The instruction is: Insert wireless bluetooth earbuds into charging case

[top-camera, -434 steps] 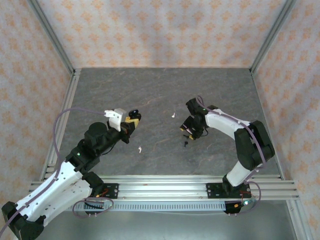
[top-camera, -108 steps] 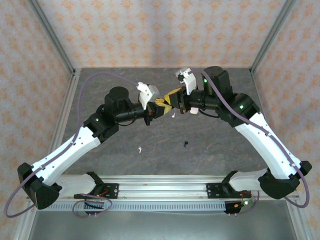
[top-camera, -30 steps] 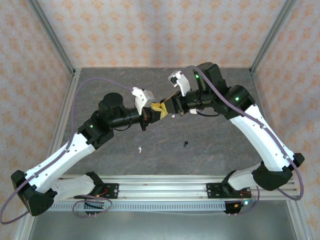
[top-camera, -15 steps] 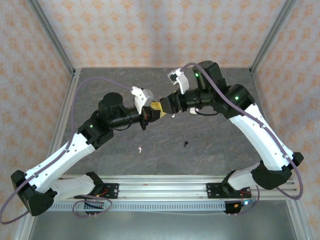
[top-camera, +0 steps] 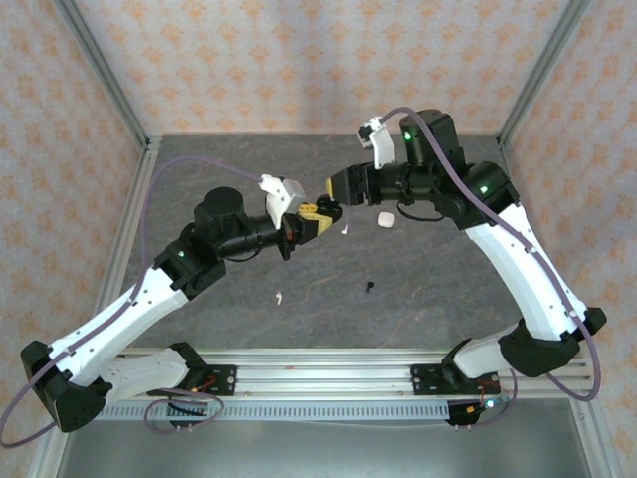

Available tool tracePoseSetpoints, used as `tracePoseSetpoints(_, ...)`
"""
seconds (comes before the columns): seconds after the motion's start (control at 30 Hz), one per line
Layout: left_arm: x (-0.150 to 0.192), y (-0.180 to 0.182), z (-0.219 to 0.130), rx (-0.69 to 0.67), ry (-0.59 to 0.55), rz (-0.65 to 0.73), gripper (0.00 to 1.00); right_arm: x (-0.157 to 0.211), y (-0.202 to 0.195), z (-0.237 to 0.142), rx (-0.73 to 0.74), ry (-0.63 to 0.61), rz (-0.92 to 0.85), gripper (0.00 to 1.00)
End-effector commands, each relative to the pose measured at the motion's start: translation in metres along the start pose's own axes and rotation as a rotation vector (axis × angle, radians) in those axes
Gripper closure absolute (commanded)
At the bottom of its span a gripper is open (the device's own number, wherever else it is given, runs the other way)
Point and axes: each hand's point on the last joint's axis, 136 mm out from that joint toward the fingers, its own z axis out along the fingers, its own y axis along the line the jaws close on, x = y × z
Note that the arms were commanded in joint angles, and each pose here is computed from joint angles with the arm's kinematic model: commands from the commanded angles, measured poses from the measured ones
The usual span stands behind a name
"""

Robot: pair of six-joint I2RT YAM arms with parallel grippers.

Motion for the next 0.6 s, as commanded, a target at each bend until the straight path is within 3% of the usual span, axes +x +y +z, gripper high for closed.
tracePoseSetpoints(0.0, -0.007, 0.006, -0.011, -0.068, -0.043, 0.027, 1.00, -0.017, -0.020, -0.022, 0.112, -0.113, 0.065, 0.49)
tracePoseSetpoints(0.2, 0.027, 0.028, -0.026, -0.217, 0.057, 0.014, 1.00, 0.020, -0.099, -0.016, 0.363, -0.052, 0.319, 0.49)
tracePoseSetpoints(0.4, 0.054, 0.038, -0.042, -0.300, 0.080, -0.010, 1.00, 0.120, -0.164, 0.017, 0.476, 0.182, 0.591, 0.54)
tracePoseSetpoints(0.57, 0.068, 0.040, -0.050, -0.318, 0.081, -0.027, 1.00, 0.209, -0.196, 0.039, 0.549, 0.407, 0.703, 0.58)
